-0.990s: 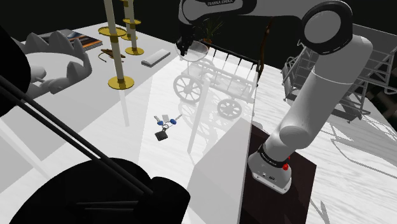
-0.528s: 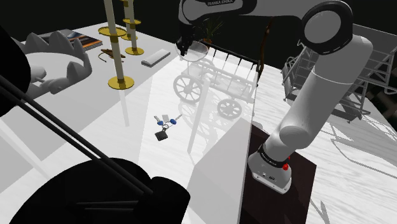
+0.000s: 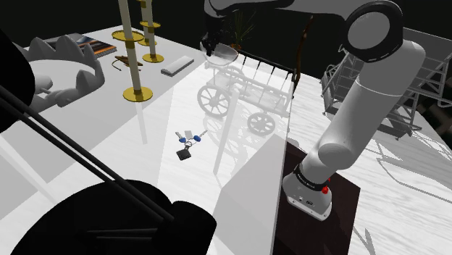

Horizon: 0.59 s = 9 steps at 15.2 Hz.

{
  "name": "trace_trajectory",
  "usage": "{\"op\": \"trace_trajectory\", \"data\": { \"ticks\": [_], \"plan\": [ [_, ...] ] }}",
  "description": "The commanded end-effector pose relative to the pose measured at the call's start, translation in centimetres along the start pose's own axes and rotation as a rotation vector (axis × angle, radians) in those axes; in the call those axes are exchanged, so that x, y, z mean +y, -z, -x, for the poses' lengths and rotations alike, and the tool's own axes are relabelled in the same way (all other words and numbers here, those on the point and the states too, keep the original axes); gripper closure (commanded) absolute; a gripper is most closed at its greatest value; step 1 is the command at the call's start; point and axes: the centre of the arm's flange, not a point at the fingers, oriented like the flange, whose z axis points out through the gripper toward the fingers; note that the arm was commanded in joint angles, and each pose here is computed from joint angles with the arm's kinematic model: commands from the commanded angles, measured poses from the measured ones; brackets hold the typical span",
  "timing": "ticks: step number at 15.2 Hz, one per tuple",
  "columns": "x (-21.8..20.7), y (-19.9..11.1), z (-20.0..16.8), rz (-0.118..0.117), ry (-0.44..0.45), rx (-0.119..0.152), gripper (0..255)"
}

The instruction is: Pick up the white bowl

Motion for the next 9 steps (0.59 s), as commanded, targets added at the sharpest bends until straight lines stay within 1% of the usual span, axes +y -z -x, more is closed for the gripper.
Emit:
{"op": "trace_trajectory", "data": {
  "ticks": [1,7,9],
  "plan": [
    [0.2,1.1,-0.2,0.000,0.000,0.001,255],
    [0.7,4.2,-0.5,0.000,0.000,0.001,255],
    [0.7,4.3,-0.5,0.000,0.000,0.001,255]
  ]
}}
